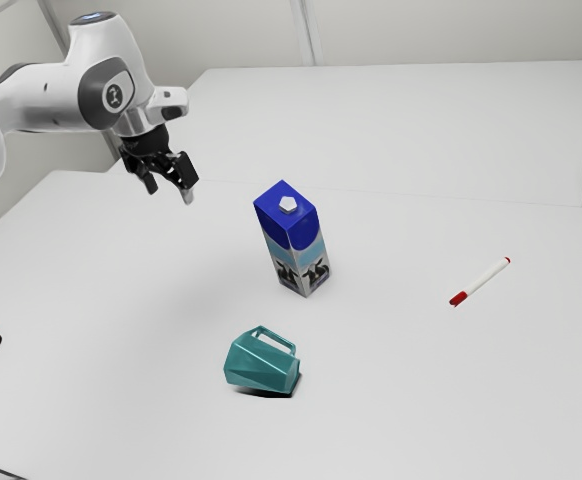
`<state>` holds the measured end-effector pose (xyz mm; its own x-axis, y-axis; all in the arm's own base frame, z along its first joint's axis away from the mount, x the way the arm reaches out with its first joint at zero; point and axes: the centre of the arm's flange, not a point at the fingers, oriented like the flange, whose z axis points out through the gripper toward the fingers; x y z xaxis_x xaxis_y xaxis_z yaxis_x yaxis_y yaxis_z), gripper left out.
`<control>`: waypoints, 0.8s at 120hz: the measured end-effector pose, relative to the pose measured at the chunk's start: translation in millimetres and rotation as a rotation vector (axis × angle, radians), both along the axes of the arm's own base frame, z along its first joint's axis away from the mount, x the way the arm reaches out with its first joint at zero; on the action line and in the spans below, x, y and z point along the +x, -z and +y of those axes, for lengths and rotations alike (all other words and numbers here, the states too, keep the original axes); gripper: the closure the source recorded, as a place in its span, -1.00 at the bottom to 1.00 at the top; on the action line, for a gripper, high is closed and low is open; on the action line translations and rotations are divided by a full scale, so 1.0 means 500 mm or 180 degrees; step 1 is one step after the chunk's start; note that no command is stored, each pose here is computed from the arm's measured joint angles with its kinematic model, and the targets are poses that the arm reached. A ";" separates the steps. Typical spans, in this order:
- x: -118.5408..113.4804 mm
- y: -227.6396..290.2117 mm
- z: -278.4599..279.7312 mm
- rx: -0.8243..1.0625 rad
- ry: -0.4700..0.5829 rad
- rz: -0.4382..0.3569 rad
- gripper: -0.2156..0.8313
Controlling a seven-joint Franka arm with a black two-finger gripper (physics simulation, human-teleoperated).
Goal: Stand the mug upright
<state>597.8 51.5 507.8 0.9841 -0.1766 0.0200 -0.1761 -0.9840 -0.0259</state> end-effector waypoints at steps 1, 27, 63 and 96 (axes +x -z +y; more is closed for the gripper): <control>0.000 0.000 0.000 -0.0001 -0.0001 -0.0001 -0.59; -0.093 0.040 -0.014 -0.0378 -0.0152 0.0174 -0.59; -0.187 0.218 -0.016 -0.1342 -0.0702 0.0778 -0.59; -0.192 0.303 -0.038 -0.1679 -0.0861 0.0925 -0.59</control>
<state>501.9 32.3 356.6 0.9708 0.0383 -0.2368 0.1519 -0.8622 0.4833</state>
